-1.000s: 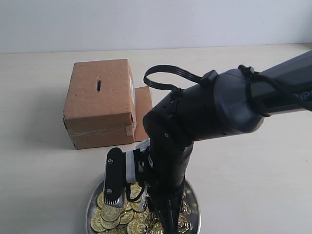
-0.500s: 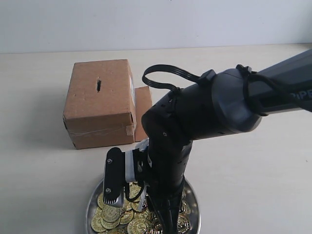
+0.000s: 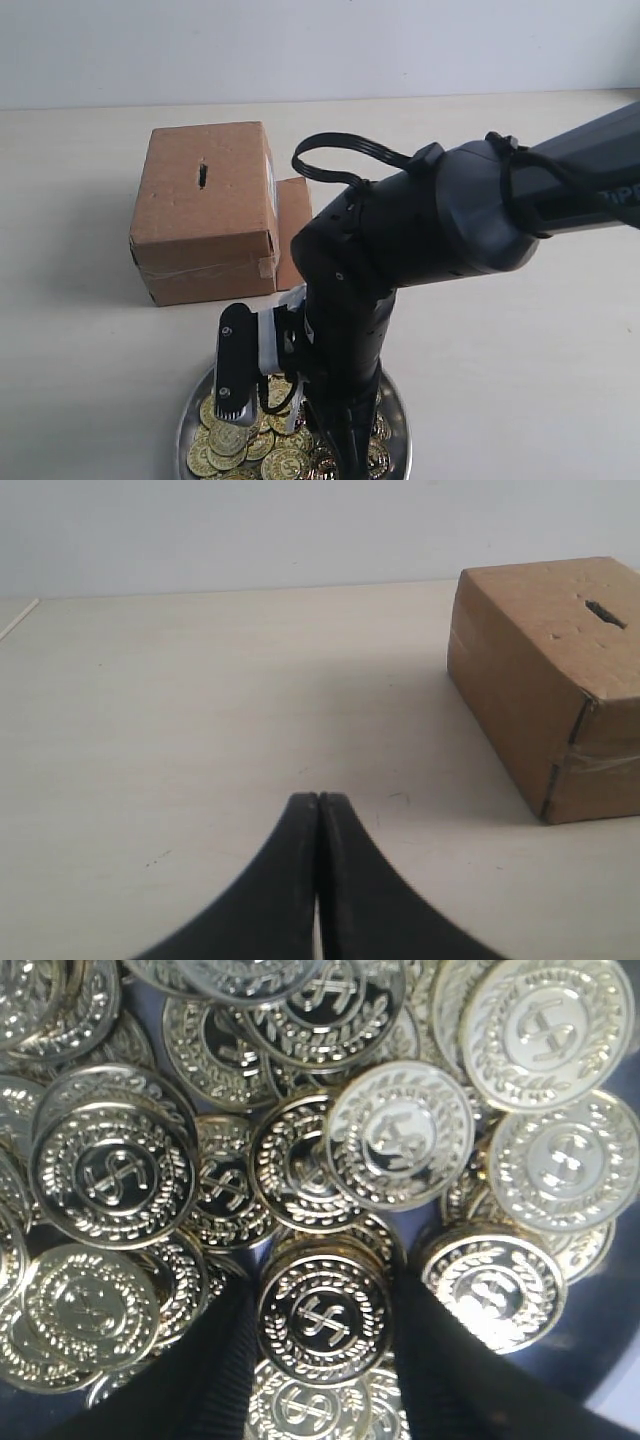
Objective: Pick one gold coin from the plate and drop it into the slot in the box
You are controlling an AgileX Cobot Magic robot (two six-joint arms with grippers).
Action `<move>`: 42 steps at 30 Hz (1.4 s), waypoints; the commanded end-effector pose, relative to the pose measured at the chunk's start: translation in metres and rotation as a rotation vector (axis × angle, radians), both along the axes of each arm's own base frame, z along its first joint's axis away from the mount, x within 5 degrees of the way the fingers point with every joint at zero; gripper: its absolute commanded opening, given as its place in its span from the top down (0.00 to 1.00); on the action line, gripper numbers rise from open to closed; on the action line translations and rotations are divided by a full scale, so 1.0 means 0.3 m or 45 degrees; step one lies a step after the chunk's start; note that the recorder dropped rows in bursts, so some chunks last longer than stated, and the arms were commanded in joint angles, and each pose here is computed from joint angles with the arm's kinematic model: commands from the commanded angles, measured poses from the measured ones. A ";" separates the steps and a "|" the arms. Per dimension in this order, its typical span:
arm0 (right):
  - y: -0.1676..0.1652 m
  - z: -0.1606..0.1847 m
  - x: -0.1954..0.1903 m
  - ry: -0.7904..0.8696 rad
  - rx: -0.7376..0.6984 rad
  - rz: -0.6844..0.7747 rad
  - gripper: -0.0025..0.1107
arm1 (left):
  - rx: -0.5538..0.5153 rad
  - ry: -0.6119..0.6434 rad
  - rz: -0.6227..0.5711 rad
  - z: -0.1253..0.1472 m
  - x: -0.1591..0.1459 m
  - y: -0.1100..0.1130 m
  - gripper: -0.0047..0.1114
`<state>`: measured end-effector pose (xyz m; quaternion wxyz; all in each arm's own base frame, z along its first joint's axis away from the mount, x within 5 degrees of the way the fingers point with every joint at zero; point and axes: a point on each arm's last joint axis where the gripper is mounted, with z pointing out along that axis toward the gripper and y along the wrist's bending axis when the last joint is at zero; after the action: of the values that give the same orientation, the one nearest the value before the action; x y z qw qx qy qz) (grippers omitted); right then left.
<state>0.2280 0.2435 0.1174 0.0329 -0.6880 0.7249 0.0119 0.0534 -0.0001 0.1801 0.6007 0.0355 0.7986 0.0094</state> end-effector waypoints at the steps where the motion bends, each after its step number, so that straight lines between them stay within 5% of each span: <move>1: -0.003 0.045 -0.003 -0.035 0.026 0.010 0.78 | 0.005 -0.015 -0.007 0.003 -0.001 -0.001 0.96; 13: 0.009 0.134 -0.030 0.000 0.172 -0.074 0.79 | 0.005 -0.015 -0.007 0.003 -0.001 -0.001 0.96; 34: 0.010 0.252 -0.108 0.172 0.329 0.055 0.79 | 0.010 -0.015 -0.007 0.003 -0.001 0.000 0.96; 37: 0.010 0.252 -0.108 0.172 0.329 0.055 0.79 | 0.338 -0.047 -0.025 0.010 0.002 0.016 0.96; 38: 0.012 0.253 -0.109 0.178 0.335 0.049 0.79 | 0.343 -0.102 -0.032 0.023 0.004 0.013 0.96; 42: 0.015 0.255 -0.111 0.190 0.352 0.042 0.79 | -0.206 -0.396 -0.028 0.095 0.010 -0.012 0.96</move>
<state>0.1970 0.2479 0.1907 0.0706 -0.6864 0.7068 0.1558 0.0563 0.0000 0.1945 0.6616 0.0722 0.7449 0.0466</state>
